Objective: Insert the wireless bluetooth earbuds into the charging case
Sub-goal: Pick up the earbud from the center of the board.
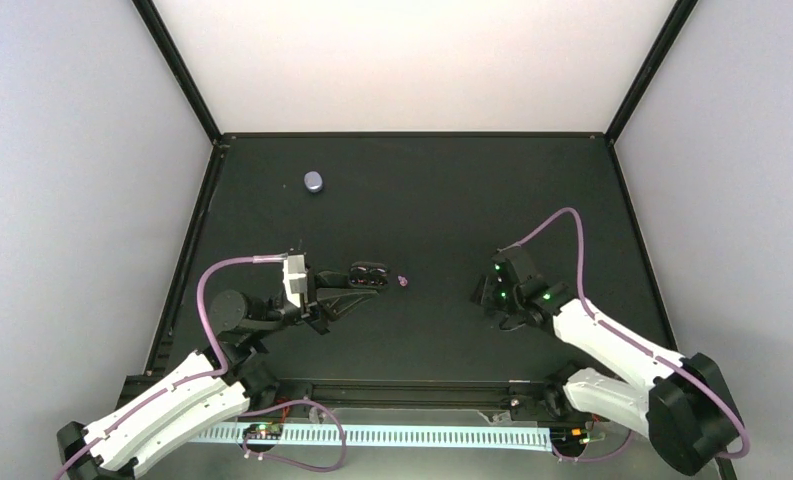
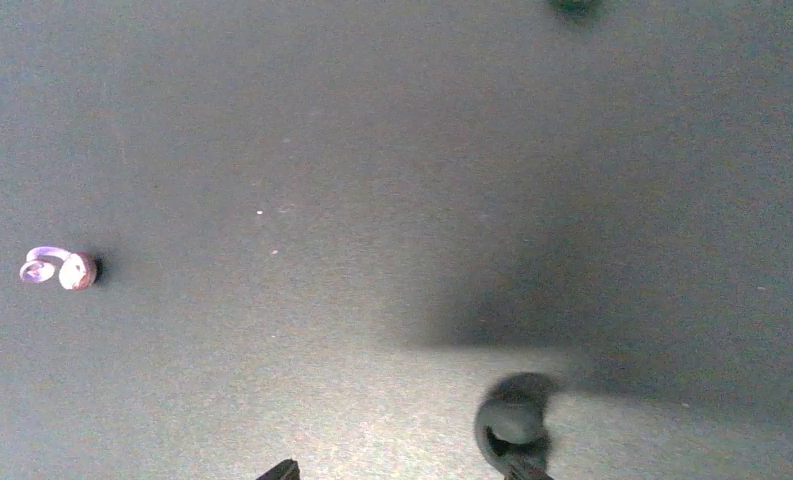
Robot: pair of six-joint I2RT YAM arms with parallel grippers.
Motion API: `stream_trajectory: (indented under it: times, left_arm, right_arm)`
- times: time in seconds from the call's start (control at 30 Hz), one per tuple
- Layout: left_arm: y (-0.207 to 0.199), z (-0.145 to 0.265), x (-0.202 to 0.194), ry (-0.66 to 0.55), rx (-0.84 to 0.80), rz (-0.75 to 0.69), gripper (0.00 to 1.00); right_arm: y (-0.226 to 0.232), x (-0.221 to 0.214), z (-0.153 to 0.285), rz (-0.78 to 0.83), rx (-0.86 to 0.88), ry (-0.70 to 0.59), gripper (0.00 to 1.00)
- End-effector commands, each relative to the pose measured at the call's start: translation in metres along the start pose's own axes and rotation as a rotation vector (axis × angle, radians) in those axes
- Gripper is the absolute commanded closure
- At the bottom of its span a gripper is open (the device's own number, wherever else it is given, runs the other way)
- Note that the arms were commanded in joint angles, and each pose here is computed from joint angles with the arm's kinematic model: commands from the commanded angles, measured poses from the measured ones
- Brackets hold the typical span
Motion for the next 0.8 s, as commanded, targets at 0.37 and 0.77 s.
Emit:
stream_trajectory:
  times: [0.37, 0.77]
  left_arm:
    - [-0.003, -0.002, 0.007, -0.008, -0.018, -0.026, 0.99]
    - [-0.003, -0.002, 0.007, -0.006, -0.018, -0.026, 0.98]
  right_arm:
    - [0.002, -0.005, -0.022, 0.099, -0.070, 0.035, 0.57]
    - [-0.014, -0.009, -0.024, 0.106, -0.137, 0.036, 0.61]
Point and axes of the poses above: each gripper's point midway between its finger pads, its own z axis back along the fingers, its own y axis along the line the jaws close on, x = y × z, the point moved 2 cm from there along z, back along the fingers, and after that the axes turned 7 degrees about -z, right-handed, at the moved point
